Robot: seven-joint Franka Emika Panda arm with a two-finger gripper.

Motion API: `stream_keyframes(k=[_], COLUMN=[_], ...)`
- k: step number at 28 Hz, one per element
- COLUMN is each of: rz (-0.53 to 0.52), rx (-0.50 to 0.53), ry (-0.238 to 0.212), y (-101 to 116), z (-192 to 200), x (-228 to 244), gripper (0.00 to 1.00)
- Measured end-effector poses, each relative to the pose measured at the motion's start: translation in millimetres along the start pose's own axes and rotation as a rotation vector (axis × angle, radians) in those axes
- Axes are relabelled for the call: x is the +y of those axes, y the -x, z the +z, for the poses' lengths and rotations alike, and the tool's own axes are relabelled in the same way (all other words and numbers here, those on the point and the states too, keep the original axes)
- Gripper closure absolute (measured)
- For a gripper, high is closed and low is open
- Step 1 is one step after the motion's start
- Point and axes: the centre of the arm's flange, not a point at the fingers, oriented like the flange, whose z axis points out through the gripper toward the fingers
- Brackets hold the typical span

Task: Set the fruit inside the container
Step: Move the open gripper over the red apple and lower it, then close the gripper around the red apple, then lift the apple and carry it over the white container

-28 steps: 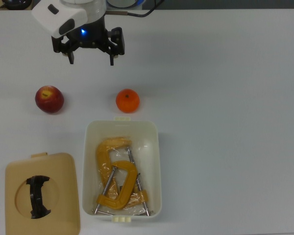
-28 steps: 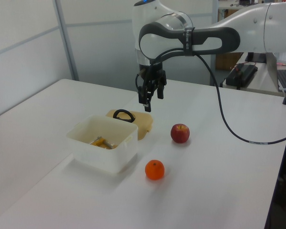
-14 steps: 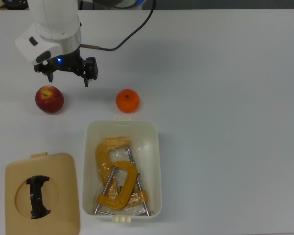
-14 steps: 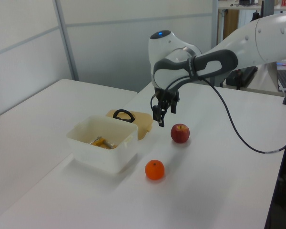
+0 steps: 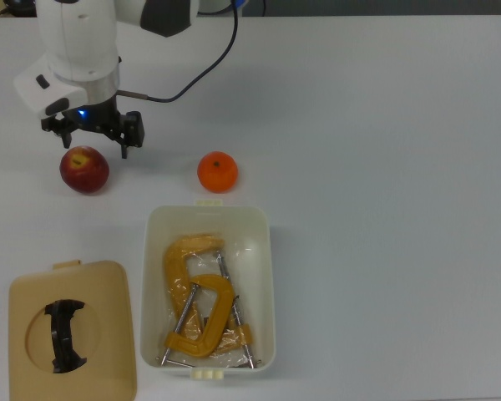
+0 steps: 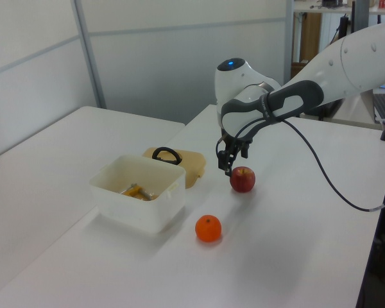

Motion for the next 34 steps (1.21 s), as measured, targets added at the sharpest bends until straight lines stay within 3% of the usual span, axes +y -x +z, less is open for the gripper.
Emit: stream_keyframes(k=[8,27,31,34], rz=[-0.003,-0.014,-0.031,-0.033], rx=[-0.008,-0.025,-0.032,-0.028], ry=[0.033,0.062,0.078,0.082], y=[5,2,2,1], z=[16,72,77,75], x=[12,14,14,14], gripper=[0.00,0.00,0.02,0.10])
